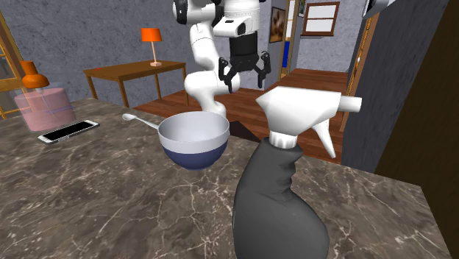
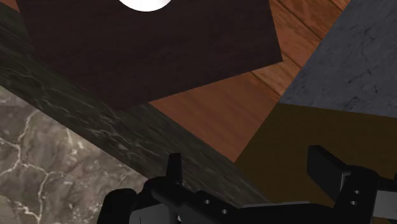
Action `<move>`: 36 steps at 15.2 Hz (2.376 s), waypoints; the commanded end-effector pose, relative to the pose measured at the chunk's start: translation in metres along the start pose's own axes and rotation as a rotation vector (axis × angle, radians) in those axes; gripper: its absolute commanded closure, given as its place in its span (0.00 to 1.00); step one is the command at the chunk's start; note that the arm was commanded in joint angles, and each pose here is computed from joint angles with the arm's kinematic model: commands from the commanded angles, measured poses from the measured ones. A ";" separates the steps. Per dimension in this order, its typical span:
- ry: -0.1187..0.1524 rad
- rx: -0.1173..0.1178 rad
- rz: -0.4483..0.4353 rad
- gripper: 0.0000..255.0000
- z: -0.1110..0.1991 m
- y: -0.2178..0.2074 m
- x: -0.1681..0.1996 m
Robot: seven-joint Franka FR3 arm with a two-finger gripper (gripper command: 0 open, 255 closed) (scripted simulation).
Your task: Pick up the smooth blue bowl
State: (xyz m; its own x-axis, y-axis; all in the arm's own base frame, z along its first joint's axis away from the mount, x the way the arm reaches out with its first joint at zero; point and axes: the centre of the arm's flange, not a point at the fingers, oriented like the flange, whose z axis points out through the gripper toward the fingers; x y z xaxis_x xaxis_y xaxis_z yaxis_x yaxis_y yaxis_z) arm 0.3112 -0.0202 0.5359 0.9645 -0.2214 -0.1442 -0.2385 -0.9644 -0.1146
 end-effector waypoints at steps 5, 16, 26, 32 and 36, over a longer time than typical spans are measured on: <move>0.027 -0.062 -0.002 0.00 -0.001 0.015 0.043; 0.102 -0.233 -0.008 0.00 -0.016 0.053 0.160; 0.102 -0.233 -0.008 0.00 0.024 0.058 0.166; 0.102 -0.233 -0.008 1.00 0.023 0.058 0.165; 0.102 -0.233 -0.008 1.00 0.024 0.058 0.166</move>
State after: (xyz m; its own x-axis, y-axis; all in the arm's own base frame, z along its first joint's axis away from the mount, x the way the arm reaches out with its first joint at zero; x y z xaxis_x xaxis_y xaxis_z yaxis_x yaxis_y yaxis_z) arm 0.4545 -0.1092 0.4830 0.9757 -0.2154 -0.0410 -0.2094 -0.9708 0.1168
